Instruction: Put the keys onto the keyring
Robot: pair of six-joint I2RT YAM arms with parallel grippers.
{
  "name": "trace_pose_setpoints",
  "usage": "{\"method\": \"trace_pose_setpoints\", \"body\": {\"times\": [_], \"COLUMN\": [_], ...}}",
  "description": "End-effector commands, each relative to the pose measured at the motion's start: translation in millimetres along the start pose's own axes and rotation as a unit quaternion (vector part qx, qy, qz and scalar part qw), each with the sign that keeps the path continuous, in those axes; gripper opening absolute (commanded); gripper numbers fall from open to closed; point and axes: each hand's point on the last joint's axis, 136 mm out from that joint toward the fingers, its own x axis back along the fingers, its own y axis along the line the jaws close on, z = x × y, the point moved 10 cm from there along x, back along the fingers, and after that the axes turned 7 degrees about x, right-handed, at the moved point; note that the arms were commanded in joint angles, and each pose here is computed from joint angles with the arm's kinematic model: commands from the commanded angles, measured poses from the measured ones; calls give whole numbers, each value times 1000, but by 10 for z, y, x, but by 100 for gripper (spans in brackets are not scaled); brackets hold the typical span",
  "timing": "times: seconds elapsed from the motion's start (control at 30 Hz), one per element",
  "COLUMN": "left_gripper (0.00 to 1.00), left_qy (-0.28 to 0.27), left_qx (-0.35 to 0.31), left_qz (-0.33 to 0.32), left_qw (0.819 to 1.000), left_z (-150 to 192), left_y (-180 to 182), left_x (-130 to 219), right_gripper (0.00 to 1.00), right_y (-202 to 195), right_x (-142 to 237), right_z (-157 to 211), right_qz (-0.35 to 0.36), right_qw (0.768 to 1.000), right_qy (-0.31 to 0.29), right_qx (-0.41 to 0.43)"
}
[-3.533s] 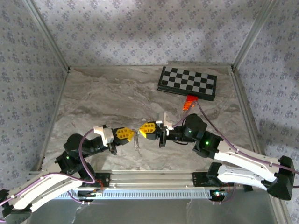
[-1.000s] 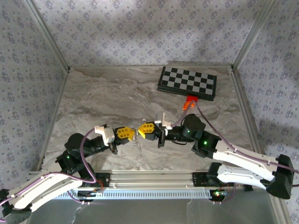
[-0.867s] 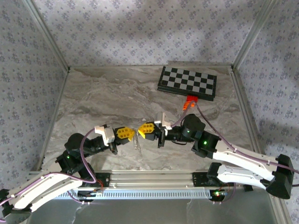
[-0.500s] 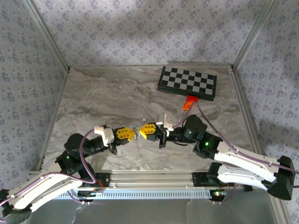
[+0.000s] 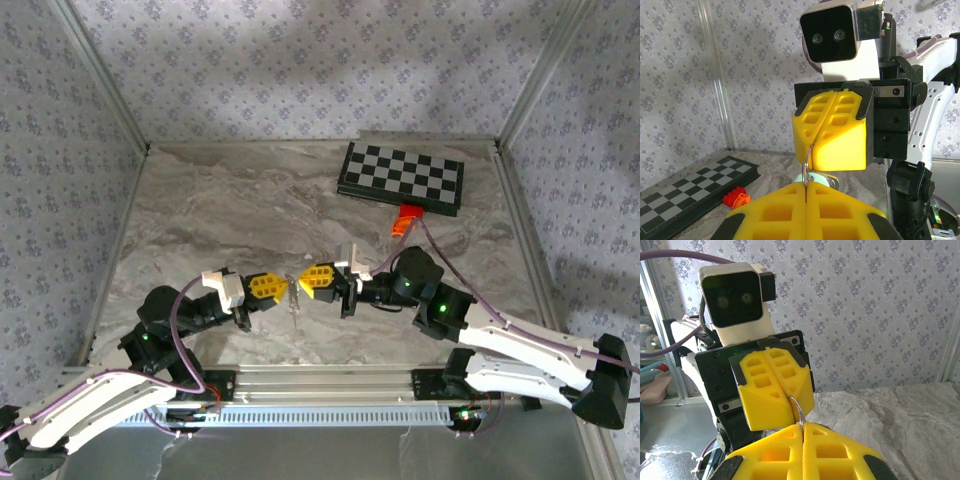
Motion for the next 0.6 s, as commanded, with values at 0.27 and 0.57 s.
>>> {"method": "trace_pose_setpoints", "body": {"times": [0.27, 0.57], "left_gripper": [0, 0], "left_qy": [-27, -26], "left_qx": [-6, -7], "left_qz": [18, 18], "left_qw": [999, 999], "left_z": [-134, -137], "left_y": [-47, -43], "left_x": [16, 0], "right_gripper": [0, 0], "right_y": [-13, -16], "right_x": [54, 45], "right_z": [-76, -88], "right_qz": [1, -3], "right_qw": [999, 1000], "right_qy": [-32, -30], "right_qx": [-4, -4]}}
